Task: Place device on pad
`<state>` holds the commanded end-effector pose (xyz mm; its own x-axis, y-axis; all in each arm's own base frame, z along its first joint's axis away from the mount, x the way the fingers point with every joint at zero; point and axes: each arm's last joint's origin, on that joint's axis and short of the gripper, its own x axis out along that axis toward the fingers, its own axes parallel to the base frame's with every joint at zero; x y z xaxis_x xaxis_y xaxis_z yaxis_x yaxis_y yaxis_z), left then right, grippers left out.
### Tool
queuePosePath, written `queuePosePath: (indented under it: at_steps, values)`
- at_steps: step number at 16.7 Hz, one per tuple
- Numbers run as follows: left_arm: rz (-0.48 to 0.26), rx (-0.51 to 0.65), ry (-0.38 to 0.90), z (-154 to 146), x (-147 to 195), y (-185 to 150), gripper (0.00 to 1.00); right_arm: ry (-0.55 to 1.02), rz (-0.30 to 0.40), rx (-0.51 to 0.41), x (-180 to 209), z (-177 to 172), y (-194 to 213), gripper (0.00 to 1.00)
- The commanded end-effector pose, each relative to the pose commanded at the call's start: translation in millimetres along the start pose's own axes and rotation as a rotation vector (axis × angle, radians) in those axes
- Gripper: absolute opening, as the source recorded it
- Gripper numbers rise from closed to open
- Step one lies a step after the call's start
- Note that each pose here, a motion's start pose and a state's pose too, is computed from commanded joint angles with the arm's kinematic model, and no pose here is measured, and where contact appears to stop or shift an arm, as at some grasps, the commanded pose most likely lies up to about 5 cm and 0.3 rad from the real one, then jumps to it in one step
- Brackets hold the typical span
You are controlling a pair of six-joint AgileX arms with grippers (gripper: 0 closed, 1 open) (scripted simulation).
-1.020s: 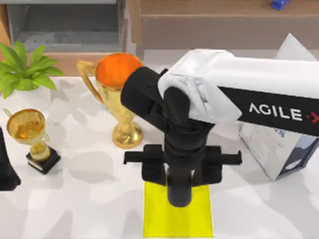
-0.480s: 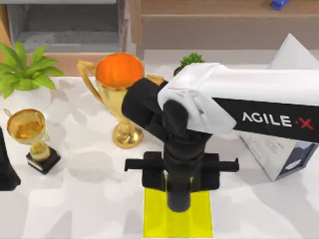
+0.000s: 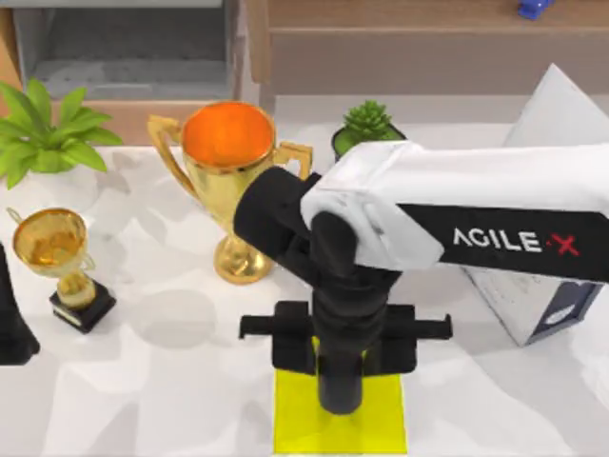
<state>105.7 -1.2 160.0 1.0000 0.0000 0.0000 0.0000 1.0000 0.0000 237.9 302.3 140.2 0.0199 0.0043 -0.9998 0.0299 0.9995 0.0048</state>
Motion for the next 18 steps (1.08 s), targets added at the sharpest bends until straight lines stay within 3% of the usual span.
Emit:
queuePosePath:
  at_steps: [3, 16, 18]
  values:
    - [0.0, 0.0, 0.0, 0.0, 0.0, 0.0, 1.0, 0.0, 0.0, 0.0, 0.0, 0.0, 0.0, 0.0]
    - [0.0, 0.0, 0.0, 0.0, 0.0, 0.0, 1.0, 0.0, 0.0, 0.0, 0.0, 0.0, 0.0, 0.98]
    - [0.0, 0.0, 0.0, 0.0, 0.0, 0.0, 1.0, 0.0, 0.0, 0.0, 0.0, 0.0, 0.0, 1.0]
